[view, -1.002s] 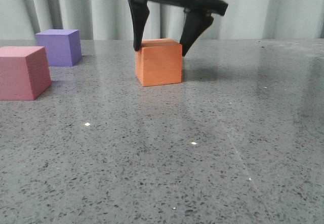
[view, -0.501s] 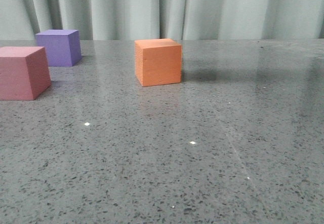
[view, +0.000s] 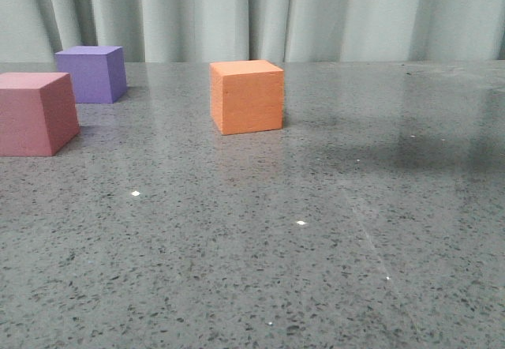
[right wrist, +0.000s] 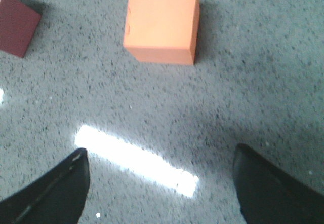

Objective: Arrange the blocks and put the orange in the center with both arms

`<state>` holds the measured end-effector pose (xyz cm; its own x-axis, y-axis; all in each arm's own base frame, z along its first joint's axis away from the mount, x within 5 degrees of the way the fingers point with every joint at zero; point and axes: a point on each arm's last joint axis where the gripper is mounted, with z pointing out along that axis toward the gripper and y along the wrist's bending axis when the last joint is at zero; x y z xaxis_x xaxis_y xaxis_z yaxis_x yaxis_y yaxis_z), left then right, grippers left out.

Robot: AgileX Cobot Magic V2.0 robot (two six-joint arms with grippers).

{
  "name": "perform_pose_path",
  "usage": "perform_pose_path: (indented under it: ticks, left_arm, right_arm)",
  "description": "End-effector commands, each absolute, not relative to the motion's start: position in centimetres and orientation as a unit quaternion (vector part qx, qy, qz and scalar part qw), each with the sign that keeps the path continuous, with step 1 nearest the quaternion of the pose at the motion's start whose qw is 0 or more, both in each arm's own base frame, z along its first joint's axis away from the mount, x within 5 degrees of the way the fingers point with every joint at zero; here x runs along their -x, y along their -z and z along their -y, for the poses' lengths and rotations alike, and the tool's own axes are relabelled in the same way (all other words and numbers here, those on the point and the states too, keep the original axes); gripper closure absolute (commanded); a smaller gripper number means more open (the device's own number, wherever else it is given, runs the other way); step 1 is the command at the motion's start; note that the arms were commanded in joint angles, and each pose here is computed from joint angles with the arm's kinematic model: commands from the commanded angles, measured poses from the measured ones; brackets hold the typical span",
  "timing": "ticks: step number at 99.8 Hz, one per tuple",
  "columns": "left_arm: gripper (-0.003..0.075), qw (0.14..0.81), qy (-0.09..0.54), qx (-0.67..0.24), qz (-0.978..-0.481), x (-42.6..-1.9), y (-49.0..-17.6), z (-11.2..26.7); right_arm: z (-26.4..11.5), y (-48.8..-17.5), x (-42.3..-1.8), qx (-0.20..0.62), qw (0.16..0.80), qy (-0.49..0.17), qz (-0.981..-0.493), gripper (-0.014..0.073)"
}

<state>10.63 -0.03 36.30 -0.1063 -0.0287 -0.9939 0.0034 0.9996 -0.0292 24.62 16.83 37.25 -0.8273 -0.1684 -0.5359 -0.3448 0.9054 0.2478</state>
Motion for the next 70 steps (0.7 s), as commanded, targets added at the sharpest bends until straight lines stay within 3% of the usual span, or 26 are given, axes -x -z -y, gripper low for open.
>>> perform_pose_path:
  ticks: [1, 40, 70]
  left_arm:
    - [0.0155, 0.711, 0.025, 0.018, -0.703, -10.6, -38.2, 0.1]
    - [0.0155, 0.71, 0.033, 0.023, -0.703, -10.7, -38.2, 0.1]
    - [0.0152, 0.665, 0.036, 0.011, -0.746, -13.4, -40.9, 0.3]
  right_arm:
    - [-15.4, -39.2, -22.6, 0.137, 0.336, -0.196, -0.911, 0.0015]
    - [-11.3, -37.7, -16.4, 0.13, 0.386, -0.216, -0.887, 0.0015]
    - [-10.6, -38.1, -15.3, 0.13, 0.399, -0.223, -0.88, 0.0015]
